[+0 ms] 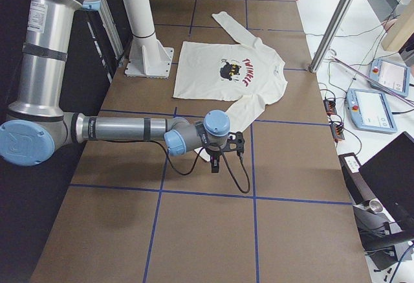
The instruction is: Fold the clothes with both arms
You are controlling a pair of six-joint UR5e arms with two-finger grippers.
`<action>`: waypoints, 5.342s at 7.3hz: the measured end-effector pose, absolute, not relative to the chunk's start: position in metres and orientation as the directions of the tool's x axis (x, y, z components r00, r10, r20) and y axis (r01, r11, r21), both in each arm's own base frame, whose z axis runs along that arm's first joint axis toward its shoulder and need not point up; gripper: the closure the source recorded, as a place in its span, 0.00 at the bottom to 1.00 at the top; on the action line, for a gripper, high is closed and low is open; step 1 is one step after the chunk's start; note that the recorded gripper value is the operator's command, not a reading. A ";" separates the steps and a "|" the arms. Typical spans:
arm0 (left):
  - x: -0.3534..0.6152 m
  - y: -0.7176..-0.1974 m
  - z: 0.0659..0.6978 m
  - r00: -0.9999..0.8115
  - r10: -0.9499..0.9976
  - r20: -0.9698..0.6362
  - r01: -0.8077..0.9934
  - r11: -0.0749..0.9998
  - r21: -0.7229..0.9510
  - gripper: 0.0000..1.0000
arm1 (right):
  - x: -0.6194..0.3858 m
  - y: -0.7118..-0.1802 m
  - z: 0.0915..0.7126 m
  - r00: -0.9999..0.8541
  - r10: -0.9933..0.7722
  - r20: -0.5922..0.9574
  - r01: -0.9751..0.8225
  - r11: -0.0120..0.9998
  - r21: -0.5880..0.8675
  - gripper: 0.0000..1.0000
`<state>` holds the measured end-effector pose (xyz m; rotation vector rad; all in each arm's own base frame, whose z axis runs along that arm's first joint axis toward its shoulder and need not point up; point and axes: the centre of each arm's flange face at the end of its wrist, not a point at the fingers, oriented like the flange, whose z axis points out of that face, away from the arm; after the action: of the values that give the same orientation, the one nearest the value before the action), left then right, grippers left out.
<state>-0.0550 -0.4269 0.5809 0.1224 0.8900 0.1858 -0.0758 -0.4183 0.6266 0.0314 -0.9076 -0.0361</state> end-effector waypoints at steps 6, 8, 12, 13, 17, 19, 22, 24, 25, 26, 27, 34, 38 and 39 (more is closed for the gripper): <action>-0.055 -0.426 0.581 0.610 0.211 -0.764 -0.108 0.977 0.183 0.00 | -0.154 -0.394 0.657 0.568 0.046 0.822 -0.093 0.996 0.009 0.25; -0.055 -0.426 0.581 0.610 0.210 -0.764 -0.108 0.977 0.183 0.00 | -0.158 -0.391 0.664 0.574 0.050 0.818 -0.084 0.996 -0.002 0.25; -0.054 -0.424 0.581 0.599 0.206 -0.774 -0.105 0.978 0.180 0.00 | -0.164 -0.387 0.674 0.583 0.054 0.811 -0.067 0.998 -0.018 0.72; -0.054 -0.424 0.581 0.598 0.206 -0.775 -0.105 0.978 0.179 0.00 | -0.164 -0.386 0.676 0.585 0.057 0.809 -0.067 0.998 -0.022 1.00; -0.055 -0.423 0.581 0.597 0.205 -0.776 -0.104 0.978 0.179 0.00 | -0.166 -0.387 0.668 0.572 0.046 0.819 -0.055 0.998 -0.018 1.00; -0.055 -0.423 0.580 0.597 0.206 -0.775 -0.103 0.978 0.180 0.00 | -0.171 -0.391 0.634 0.534 0.014 0.846 -0.049 0.999 0.014 1.00; -0.055 -0.422 0.578 0.597 0.210 -0.774 -0.103 0.977 0.186 0.00 | -0.223 -0.418 0.512 0.383 0.077 0.920 -0.092 0.995 -0.045 1.00; -0.054 -0.421 0.577 0.590 0.211 -0.779 -0.102 0.977 0.188 0.00 | -0.310 -0.460 0.388 0.298 0.167 0.940 -0.102 0.985 -0.143 1.00; -0.054 -0.422 0.577 0.588 0.212 -0.781 -0.102 0.977 0.189 0.00 | -0.370 -0.478 0.305 0.305 0.219 0.927 -0.133 0.973 -0.186 1.00; -0.054 -0.422 0.576 0.587 0.213 -0.781 -0.102 0.977 0.190 0.00 | -0.431 -0.485 0.225 0.331 0.254 0.909 -0.184 0.962 -0.202 1.00; -0.054 -0.422 0.576 0.586 0.215 -0.781 -0.102 0.976 0.192 0.00 | -0.484 -0.487 0.160 0.354 0.276 0.894 -0.234 0.951 -0.201 1.00; -0.046 -0.428 0.551 0.552 0.246 -0.797 -0.091 0.968 0.235 0.00 | -0.700 -0.461 0.037 0.365 0.237 0.900 -0.353 0.930 -0.102 0.01; 0.036 -0.455 0.543 0.538 0.134 -0.833 -0.027 0.990 0.142 0.02 | -0.633 -0.462 0.088 0.326 0.281 0.903 -0.398 0.907 -0.138 0.01; 0.068 -0.463 0.550 0.555 0.089 -0.827 -0.012 0.995 0.100 0.05 | -0.598 -0.485 0.128 0.344 0.313 0.885 -0.417 0.896 -0.154 0.01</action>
<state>0.0678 -0.4629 0.5502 0.0861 0.9809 0.0597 -0.5978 -0.4845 0.1278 0.1053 -1.1237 0.4750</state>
